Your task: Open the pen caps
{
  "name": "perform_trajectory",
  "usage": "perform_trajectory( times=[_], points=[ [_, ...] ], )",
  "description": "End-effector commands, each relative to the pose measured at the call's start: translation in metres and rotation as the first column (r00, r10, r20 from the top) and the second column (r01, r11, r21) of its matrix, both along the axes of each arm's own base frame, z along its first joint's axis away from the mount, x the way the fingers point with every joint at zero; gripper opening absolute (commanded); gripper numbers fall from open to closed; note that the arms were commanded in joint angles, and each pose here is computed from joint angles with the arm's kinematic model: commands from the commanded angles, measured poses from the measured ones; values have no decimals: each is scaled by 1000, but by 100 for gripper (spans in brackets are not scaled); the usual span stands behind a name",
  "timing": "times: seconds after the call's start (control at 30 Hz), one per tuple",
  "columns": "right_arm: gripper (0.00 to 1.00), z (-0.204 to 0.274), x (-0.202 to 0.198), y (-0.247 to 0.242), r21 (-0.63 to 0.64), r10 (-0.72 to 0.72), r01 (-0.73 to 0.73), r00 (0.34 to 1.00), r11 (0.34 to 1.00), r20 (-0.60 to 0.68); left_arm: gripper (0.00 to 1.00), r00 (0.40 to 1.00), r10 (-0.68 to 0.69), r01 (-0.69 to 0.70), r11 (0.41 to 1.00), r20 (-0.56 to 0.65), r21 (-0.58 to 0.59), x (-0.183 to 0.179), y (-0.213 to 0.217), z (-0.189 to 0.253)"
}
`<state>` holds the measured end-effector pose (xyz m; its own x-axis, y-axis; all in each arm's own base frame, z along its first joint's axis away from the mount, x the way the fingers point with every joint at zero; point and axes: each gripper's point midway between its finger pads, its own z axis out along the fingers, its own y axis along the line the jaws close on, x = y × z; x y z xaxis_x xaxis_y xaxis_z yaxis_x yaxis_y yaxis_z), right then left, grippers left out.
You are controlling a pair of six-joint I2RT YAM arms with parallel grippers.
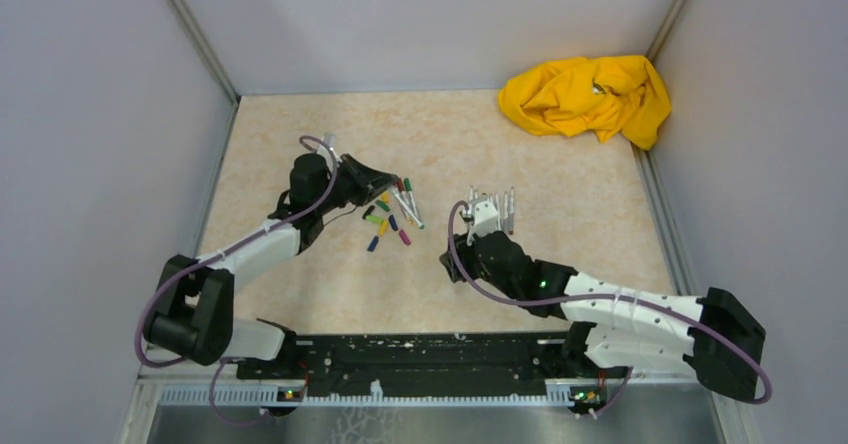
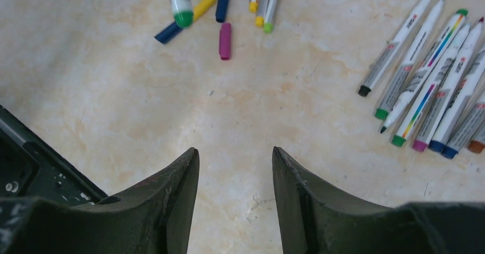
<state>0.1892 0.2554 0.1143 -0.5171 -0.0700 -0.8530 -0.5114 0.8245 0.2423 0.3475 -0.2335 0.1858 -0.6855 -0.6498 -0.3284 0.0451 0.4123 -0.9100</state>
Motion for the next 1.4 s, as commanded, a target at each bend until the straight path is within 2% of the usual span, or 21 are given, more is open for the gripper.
perform_trajectory(
  times=[0.0, 0.5, 0.83, 1.17, 1.3, 1.37],
  points=[
    [50, 48, 9, 15, 63, 12, -17, 996, 998, 85, 0, 991, -111, 107, 992, 78, 61, -13, -14, -1],
    [52, 73, 30, 54, 19, 62, -65, 990, 998, 126, 0, 966, -248, 240, 966, 77, 96, -43, -43, -22],
    [52, 70, 42, 74, -11, 75, -74, 990, 997, 124, 0, 950, -302, 302, 953, 80, 2, -57, -58, -17],
    [52, 57, 54, 76, -9, 60, -60, 993, 998, 100, 0, 937, -336, 341, 939, 99, -42, -70, -64, -10],
    [45, 56, 58, 78, 5, 56, -57, 995, 998, 88, 0, 936, -337, 343, 938, 98, -51, -73, -63, -10],
    [33, 55, 59, 79, 10, 59, -60, 995, 998, 81, 0, 939, -332, 338, 939, 94, -59, -74, -63, -10]
  ],
)
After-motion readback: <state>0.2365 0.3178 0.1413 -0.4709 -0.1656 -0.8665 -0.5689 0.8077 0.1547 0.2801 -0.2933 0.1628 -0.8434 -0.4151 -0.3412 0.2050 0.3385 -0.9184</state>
